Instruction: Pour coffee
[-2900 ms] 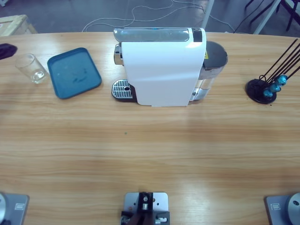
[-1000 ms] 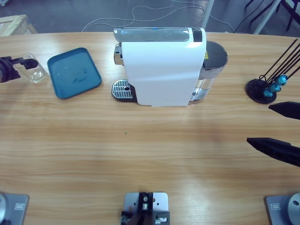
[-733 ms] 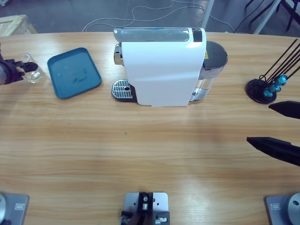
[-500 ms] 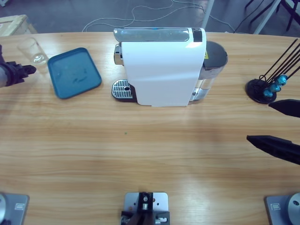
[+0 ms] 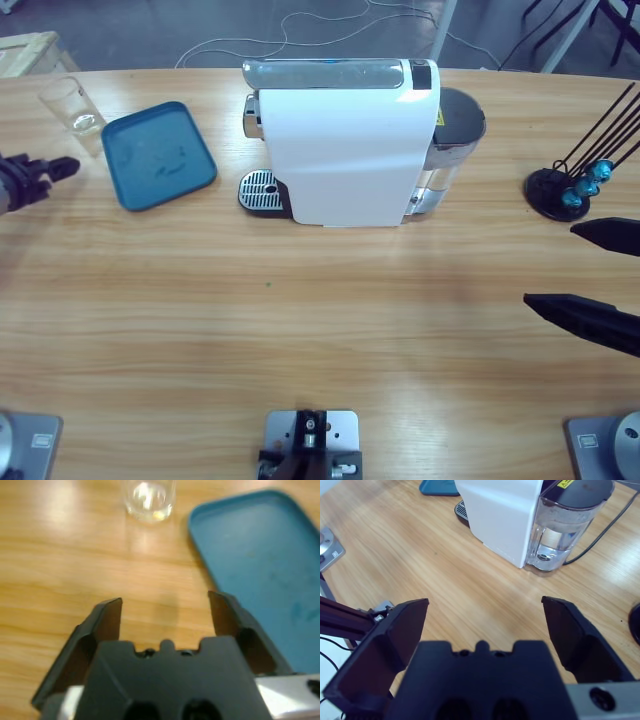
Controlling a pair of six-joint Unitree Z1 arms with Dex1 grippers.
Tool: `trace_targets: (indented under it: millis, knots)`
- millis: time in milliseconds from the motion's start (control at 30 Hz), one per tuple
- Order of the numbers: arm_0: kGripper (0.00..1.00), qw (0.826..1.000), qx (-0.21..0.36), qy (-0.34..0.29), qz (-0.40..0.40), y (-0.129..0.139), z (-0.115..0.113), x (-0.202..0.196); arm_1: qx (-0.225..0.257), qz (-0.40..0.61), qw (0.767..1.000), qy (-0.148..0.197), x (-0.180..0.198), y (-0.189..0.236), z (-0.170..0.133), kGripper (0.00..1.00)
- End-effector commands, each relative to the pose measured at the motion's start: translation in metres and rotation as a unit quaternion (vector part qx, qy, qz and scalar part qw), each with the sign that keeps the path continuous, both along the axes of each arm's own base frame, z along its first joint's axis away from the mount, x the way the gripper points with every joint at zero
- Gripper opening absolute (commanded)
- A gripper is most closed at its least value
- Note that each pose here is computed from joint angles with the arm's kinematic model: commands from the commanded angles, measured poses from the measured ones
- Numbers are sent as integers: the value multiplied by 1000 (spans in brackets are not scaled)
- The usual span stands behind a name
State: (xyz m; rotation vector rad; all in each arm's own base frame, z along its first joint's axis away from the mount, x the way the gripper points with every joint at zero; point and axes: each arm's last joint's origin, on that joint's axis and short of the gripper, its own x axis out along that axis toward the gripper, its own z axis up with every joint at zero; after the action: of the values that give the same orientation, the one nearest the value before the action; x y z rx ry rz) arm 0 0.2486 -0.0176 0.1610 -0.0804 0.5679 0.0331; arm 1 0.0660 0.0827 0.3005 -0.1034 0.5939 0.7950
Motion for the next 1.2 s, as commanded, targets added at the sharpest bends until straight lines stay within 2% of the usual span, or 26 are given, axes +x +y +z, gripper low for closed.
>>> trace_targets:
  millis: [33, 200, 400, 667, 867, 967, 1200]
  knots:
    - [991, 997, 8, -77, -4, 2, 24, 11, 5, 0, 1000, 1, -4, -5, -10, 1000]
    - [991, 996, 5, -89, 7, 8, 24, 36, 21, 0, 1000, -12, -10, -13, -11, 1000]
    - [991, 993, -11, -114, 9, 7, 42, 61, 26, 2, 1000, -15, -11, -15, -12, 1000]
    - [991, 997, -16, -67, 44, 29, 68, 96, 32, 0, 999, -20, -12, -16, -13, 1000]
    - [991, 998, -18, -36, 49, 32, 87, 117, 29, 0, 999, -19, -12, -15, -14, 1000]
    - [991, 998, -20, -24, 46, 32, 88, 123, 29, 0, 999, -19, -11, -15, -14, 1000]
    - [991, 999, -40, 9, 18, 31, 71, 130, 25, -1, 1000, -17, -10, -13, -15, 1000]
